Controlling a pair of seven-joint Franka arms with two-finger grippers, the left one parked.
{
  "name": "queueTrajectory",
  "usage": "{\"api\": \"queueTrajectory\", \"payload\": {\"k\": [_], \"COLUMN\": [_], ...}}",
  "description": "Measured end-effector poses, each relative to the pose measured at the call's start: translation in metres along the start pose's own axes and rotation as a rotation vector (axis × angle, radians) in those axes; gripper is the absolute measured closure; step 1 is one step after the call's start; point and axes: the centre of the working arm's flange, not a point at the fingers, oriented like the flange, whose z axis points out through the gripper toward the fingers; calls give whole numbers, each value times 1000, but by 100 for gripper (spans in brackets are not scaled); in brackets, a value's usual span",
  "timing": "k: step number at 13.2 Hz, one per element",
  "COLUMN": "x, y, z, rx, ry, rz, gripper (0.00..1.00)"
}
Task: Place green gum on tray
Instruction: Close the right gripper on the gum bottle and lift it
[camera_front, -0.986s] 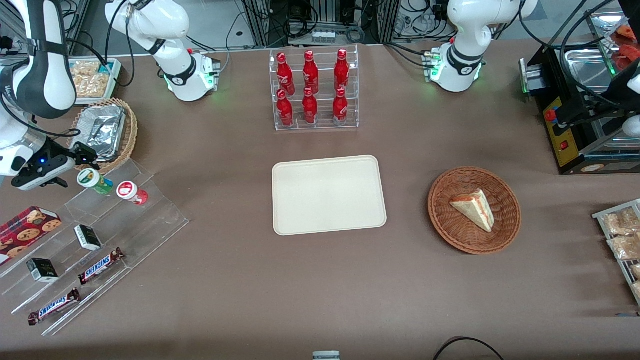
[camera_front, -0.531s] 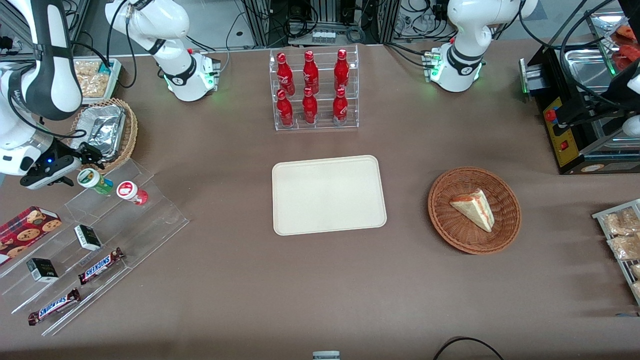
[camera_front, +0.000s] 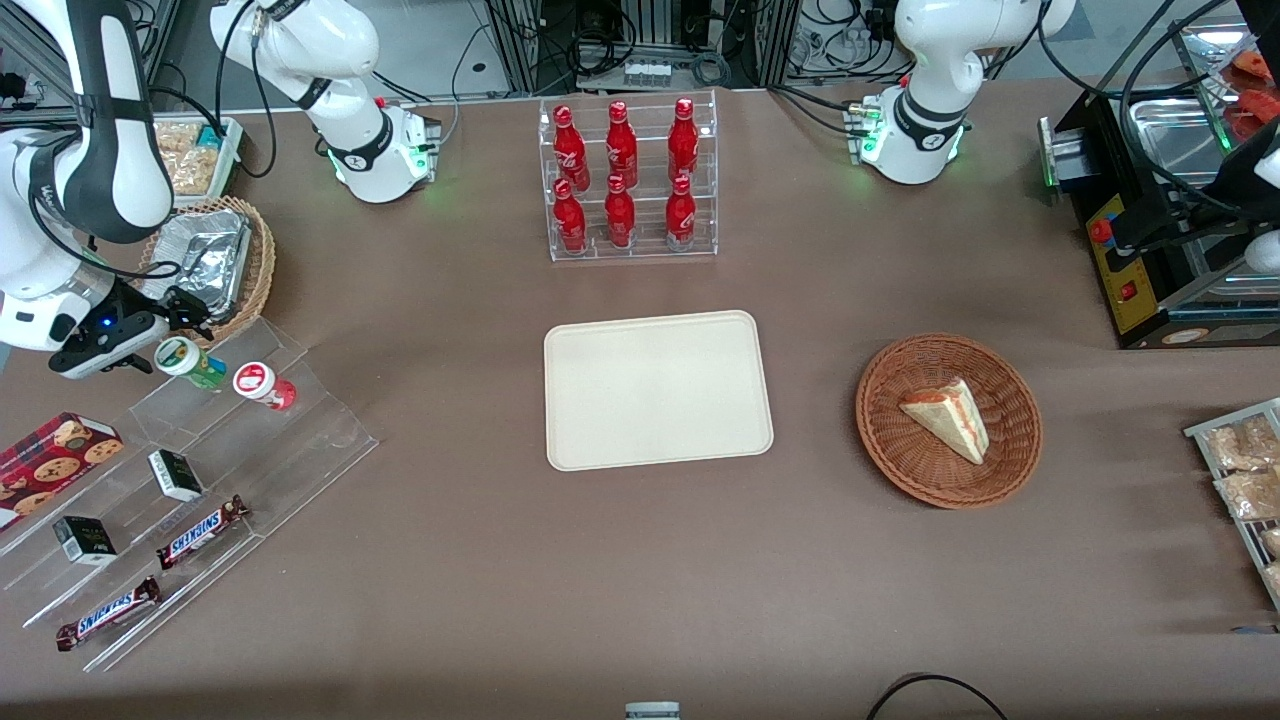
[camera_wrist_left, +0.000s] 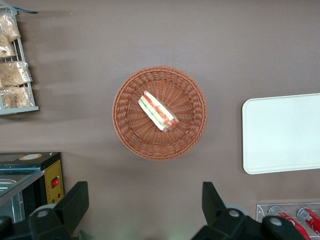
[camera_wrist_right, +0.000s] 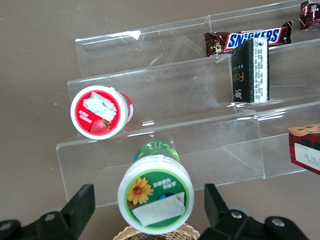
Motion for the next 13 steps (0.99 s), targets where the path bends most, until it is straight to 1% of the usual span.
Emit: {"api": "queueTrajectory", "payload": {"k": [1, 2, 3, 5, 9, 11, 13], "x": [0, 0, 1, 1, 2, 6, 18], "y": [0, 1, 1, 1, 1, 1, 3], "z": [2, 4, 5, 6, 5, -4, -28], "rx": [0, 0, 0, 0, 3, 20, 43], "ry": [-1, -2, -2, -3, -4, -17, -32], "rz": [-2, -6, -10, -14, -16, -22, -31], "gripper": [4, 12, 24, 41, 41, 41, 41]}}
